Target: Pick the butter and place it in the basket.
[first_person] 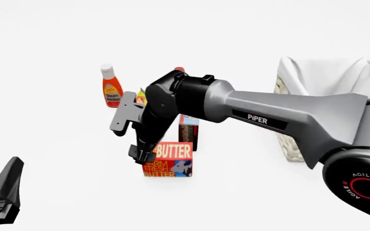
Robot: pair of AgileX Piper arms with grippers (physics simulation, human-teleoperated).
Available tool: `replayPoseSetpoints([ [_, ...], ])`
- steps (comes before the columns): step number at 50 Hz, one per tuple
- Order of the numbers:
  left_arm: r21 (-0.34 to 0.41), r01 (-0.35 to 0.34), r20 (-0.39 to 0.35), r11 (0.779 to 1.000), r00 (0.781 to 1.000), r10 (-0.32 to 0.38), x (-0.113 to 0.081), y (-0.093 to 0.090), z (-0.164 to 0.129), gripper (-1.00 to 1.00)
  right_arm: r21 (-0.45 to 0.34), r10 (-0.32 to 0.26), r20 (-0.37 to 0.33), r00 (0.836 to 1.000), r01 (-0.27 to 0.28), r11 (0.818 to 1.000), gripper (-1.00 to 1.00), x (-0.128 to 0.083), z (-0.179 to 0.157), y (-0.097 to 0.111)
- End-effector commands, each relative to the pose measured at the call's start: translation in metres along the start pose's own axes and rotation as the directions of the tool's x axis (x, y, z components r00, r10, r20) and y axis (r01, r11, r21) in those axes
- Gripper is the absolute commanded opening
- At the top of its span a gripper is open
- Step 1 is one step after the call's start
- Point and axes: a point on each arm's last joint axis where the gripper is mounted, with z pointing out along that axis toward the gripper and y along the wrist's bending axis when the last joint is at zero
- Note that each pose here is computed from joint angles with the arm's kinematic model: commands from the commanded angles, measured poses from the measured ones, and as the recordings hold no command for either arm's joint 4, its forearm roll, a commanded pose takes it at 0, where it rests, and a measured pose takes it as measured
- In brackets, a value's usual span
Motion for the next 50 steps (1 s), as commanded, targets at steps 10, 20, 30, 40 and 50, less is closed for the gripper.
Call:
replayPoseSetpoints([
  [10, 0.000, 0.000, 0.000, 1.000, 1.000, 0.000, 0.000, 0.000, 0.000, 1.00, -0.004, 0.005, -0.017, 1.000, -0.005, 1.000, 1.00, 0.005, 0.007, -0.003],
  [20, 0.000, 0.000, 0.000, 1.000, 1.000, 0.000, 0.000, 0.000, 0.000, 1.00, -0.005, 0.007, -0.023, 1.000, -0.007, 1.000, 1.00, 0.008, 0.010, -0.004],
  [30, 0.000, 0.000, 0.000, 1.000, 1.000, 0.000, 0.000, 0.000, 0.000, 1.00, -0.009, 0.012, -0.028, 1.000, -0.012, 1.000, 1.00, 0.007, 0.014, -0.004],
  [40, 0.000, 0.000, 0.000, 1.000, 1.000, 0.000, 0.000, 0.000, 0.000, 1.00, -0.011, 0.013, -0.032, 0.999, -0.014, 1.000, 1.00, 0.009, 0.017, -0.003],
  [50, 0.000, 0.000, 0.000, 1.000, 1.000, 0.000, 0.000, 0.000, 0.000, 1.00, -0.015, 0.017, -0.036, 0.999, -0.018, 1.000, 1.00, 0.008, 0.019, -0.002],
])
